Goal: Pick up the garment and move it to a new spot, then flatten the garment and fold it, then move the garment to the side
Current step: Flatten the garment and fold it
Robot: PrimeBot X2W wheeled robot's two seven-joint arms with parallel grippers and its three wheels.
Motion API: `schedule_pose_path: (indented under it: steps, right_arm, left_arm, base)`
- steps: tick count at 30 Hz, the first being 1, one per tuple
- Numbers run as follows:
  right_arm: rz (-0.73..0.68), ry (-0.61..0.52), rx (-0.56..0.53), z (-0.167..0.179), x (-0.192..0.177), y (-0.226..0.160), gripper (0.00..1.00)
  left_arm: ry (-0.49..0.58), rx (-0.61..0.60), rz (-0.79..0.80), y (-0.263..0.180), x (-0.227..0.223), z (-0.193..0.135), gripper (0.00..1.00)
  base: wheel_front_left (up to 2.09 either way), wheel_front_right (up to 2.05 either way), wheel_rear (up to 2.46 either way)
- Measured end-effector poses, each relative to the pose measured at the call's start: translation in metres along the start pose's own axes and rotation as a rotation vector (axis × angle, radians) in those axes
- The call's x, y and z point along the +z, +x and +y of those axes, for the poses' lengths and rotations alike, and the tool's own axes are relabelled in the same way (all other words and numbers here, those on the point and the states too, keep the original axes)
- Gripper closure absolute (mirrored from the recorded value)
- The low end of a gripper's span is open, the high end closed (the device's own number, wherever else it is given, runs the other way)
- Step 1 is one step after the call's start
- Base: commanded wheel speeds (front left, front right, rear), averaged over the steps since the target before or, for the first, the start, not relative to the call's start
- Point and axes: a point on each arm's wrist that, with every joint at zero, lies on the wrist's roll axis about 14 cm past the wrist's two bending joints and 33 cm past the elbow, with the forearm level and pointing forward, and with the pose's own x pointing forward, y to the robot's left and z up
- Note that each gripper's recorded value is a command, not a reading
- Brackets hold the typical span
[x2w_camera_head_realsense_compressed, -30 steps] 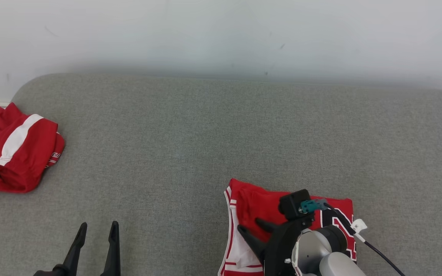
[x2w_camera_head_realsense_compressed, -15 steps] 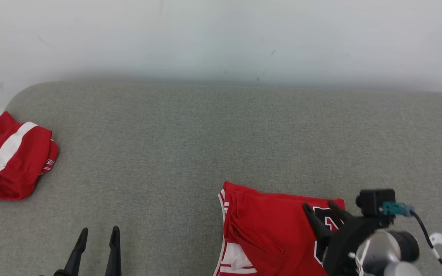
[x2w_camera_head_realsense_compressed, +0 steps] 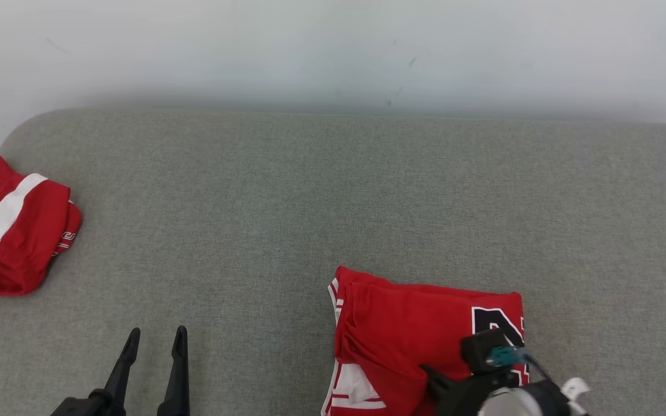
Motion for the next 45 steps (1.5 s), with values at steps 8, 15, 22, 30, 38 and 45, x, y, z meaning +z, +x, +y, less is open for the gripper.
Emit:
schedule_pose_path:
  steps: [8, 15, 22, 30, 38, 45]
  right_arm:
    - [0.036, -0.075, 0.2, 0.067, -0.007, 0.009, 1.0]
    - [0.068, -0.057, 0.356, 0.114, -0.015, 0.003, 1.0]
    - [-0.224, 0.065, 0.296, 0.083, 0.056, -0.01, 0.0]
    - [-0.534, 0.068, -0.082, -0.029, 0.096, -0.057, 0.0]
    - [-0.695, 0.104, -0.31, -0.094, 0.087, -0.102, 0.0]
    - [-0.69, 0.057, -0.371, -0.103, 0.06, -0.099, 0.0]
  left_arm:
    - [-0.001, 0.015, -0.01, -0.001, 0.003, 0.007, 0.0]
    - [0.001, 0.013, -0.017, -0.002, 0.005, 0.007, 0.0]
    - [-0.009, 0.023, -0.019, -0.012, 0.006, 0.008, 0.0]
    - [-0.021, 0.047, -0.064, -0.02, 0.018, 0.009, 0.0]
    - [-0.002, 0.028, -0.122, -0.021, 0.036, 0.002, 0.0]
    - [0.06, 0.0, -0.13, -0.02, 0.039, -0.003, 0.0]
  base:
    - [0.0, 0.0, 0.0]
    - [0.0, 0.0, 0.0]
    - [0.0, 0.0, 0.0]
    - [0.0, 0.0, 0.0]
    - [0.0, 0.0, 0.0]
    - [0.0, 0.0, 0.0]
